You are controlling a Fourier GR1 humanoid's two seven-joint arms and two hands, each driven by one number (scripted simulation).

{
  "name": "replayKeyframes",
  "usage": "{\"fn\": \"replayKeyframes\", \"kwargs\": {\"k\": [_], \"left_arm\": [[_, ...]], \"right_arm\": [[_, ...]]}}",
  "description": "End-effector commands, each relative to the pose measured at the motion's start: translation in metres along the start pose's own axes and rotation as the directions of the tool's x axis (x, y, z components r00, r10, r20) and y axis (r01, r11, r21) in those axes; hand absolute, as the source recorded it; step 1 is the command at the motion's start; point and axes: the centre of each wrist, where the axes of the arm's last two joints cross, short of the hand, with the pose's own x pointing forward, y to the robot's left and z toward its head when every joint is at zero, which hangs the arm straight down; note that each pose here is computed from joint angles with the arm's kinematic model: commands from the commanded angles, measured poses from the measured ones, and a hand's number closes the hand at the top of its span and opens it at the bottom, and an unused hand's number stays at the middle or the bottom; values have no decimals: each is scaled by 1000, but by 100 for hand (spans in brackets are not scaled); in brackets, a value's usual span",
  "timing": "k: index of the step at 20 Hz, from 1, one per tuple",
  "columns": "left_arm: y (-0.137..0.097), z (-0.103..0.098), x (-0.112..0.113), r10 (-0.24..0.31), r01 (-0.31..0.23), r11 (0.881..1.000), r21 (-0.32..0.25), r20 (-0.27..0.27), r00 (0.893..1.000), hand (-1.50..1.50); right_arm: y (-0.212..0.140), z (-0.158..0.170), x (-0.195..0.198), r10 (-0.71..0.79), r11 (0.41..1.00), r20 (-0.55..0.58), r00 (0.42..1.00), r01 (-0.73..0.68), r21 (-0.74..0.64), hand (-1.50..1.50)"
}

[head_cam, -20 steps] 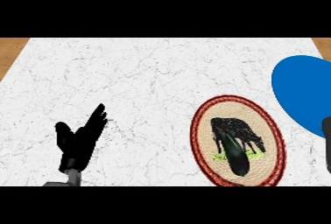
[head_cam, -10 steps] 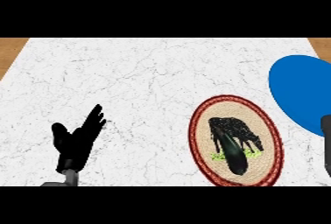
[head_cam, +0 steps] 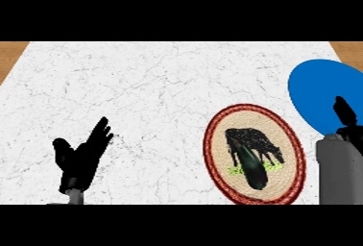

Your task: Pick the bell pepper from the placemat and place it in the plate

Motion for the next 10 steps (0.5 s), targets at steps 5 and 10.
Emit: {"fn": "replayKeyframes", "kwargs": {"k": [5, 10], "left_arm": [[-2, -1, 4, 4, -5, 1000, -23, -36, 999, 0], [-1, 3, -13, -7, 6, 1000, -10, -46, 999, 0]], "right_arm": [[-49, 48, -32, -38, 989, -9, 999, 39, 140, -150], [-67, 53, -47, 19, 986, -18, 1000, -15, 169, -150]]}}
